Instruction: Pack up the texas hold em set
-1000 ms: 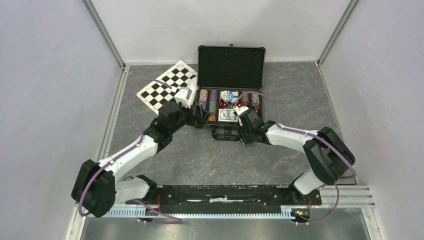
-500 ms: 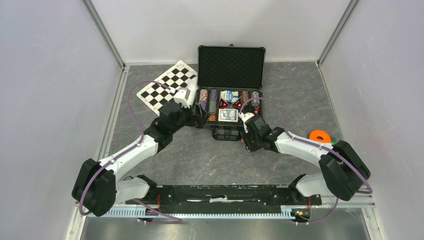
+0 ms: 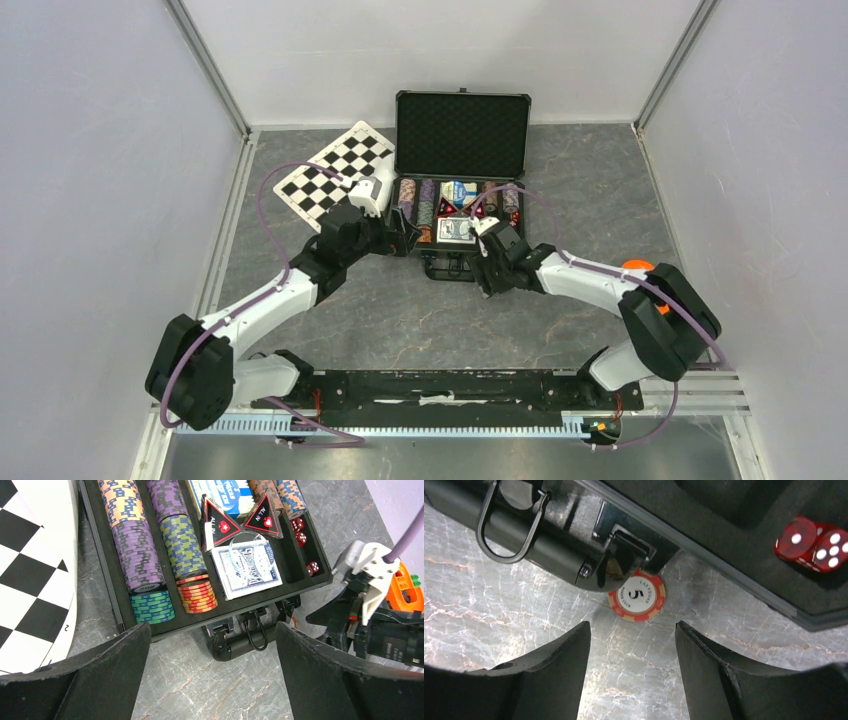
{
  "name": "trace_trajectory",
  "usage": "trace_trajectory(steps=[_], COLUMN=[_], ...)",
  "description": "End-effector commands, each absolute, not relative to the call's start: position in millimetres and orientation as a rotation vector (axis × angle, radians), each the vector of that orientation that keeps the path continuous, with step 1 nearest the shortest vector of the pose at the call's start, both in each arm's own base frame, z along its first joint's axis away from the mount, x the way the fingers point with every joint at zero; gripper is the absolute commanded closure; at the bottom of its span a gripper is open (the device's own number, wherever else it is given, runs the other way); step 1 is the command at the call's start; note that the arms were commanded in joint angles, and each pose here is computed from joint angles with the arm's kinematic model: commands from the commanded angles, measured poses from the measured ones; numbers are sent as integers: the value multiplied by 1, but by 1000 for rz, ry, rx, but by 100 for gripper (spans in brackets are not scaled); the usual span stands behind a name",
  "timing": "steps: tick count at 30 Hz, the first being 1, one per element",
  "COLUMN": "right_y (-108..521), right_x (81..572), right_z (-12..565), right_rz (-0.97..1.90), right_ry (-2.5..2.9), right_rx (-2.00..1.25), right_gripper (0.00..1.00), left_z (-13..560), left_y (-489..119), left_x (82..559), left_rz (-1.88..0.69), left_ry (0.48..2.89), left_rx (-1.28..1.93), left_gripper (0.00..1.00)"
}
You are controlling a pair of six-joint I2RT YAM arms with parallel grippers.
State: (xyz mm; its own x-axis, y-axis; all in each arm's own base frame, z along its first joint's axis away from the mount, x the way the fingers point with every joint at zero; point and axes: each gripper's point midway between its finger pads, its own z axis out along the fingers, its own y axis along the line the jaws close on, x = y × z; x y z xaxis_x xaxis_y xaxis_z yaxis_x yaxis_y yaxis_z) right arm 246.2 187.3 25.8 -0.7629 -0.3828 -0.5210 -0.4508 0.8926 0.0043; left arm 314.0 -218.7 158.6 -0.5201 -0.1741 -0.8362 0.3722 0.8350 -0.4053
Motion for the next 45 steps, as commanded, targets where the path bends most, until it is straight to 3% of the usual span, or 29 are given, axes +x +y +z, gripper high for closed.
trace_trajectory(steps=[1, 11, 22, 28, 38, 45], right_y=[203, 199, 181, 188, 196, 205], right_x=[274, 284, 258, 238, 224, 232], right_z=[35, 15, 8, 12, 46, 52], right_rz=[170, 178, 125, 180, 272, 290], right_ry=[2451, 2506, 2588, 2581, 2520, 2504], right_rx=[-615, -592, -621, -656, -652, -656], right_gripper=[31, 36, 58, 62, 61, 31], left_z=[181, 180, 182, 181, 173, 158], left_y=[-218, -217, -219, -221, -227, -222], left_x=[320, 320, 318, 317, 317, 312], left_rz=[-698, -691, -705, -718, -744, -727], left_ry=[1943, 1940, 1937, 1940, 1985, 2087], left_rx=[123, 133, 140, 142, 131, 71], left_gripper=[0, 0, 0, 0, 0, 0])
